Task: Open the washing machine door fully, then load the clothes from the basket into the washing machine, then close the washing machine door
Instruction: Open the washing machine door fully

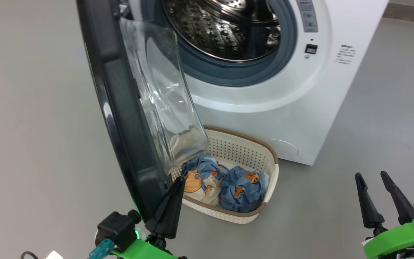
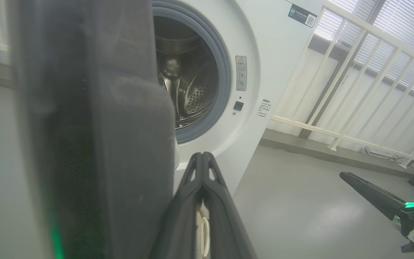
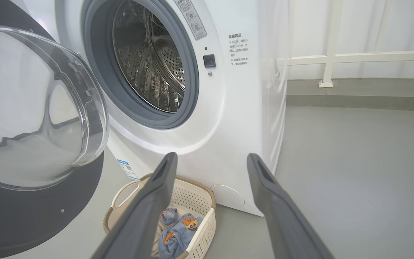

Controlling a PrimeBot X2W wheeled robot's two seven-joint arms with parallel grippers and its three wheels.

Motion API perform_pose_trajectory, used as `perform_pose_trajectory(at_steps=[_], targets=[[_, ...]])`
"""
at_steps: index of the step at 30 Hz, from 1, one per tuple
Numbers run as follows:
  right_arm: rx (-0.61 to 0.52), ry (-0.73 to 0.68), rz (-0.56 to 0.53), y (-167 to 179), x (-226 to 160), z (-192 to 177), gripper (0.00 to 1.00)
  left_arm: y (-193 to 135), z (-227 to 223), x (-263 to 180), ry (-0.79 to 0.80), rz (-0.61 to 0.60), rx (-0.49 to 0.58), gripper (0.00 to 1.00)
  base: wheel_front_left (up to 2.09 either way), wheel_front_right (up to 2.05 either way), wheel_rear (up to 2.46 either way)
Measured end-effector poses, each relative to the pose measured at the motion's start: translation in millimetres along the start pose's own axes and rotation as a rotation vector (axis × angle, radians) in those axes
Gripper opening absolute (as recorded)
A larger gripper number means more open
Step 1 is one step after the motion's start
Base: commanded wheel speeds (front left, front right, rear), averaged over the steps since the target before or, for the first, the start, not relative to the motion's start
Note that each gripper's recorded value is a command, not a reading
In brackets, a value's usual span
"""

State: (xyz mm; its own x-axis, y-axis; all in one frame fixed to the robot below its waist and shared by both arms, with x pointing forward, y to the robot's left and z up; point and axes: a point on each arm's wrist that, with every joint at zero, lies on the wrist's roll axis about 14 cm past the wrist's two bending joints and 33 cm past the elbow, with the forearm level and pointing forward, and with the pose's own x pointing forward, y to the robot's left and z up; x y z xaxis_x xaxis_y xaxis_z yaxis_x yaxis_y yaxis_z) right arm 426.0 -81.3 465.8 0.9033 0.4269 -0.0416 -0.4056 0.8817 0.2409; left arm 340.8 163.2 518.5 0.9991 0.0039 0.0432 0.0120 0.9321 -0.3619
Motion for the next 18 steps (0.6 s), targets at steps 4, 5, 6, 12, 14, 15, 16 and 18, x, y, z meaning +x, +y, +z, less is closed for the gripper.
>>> perform_pose_trajectory(at_steps=[4,5,6,12,14,15,16,18], targets=[[-0.002,0.005,0.029,9,7,-2,1.00,12,5,-6,-0.010,0.041,0.015,0.00,0.00,0.00,0.00],[-0.002,0.007,0.036,11,9,-3,1.00,16,6,-8,-0.010,0.054,0.019,0.00,0.00,0.00,0.00],[-0.002,0.009,0.042,13,11,-3,1.00,19,7,-9,-0.012,0.066,0.023,0.00,0.00,0.00,0.00],[-0.009,0.018,0.075,23,18,-7,1.00,43,16,-20,-0.033,0.155,0.042,0.00,0.00,0.00,0.00],[-0.010,0.019,0.083,25,20,-7,1.00,51,19,-25,-0.039,0.185,0.051,0.00,0.00,0.00,0.00],[-0.010,0.020,0.086,27,20,-7,1.00,55,20,-27,-0.042,0.198,0.056,0.00,0.00,0.00,0.00],[-0.010,0.021,0.090,28,21,-8,1.00,59,22,-30,-0.045,0.214,0.059,0.00,0.00,0.00,0.00],[-0.010,0.023,0.096,30,21,-8,1.00,67,24,-36,-0.051,0.244,0.060,0.00,0.00,0.00,0.00]])
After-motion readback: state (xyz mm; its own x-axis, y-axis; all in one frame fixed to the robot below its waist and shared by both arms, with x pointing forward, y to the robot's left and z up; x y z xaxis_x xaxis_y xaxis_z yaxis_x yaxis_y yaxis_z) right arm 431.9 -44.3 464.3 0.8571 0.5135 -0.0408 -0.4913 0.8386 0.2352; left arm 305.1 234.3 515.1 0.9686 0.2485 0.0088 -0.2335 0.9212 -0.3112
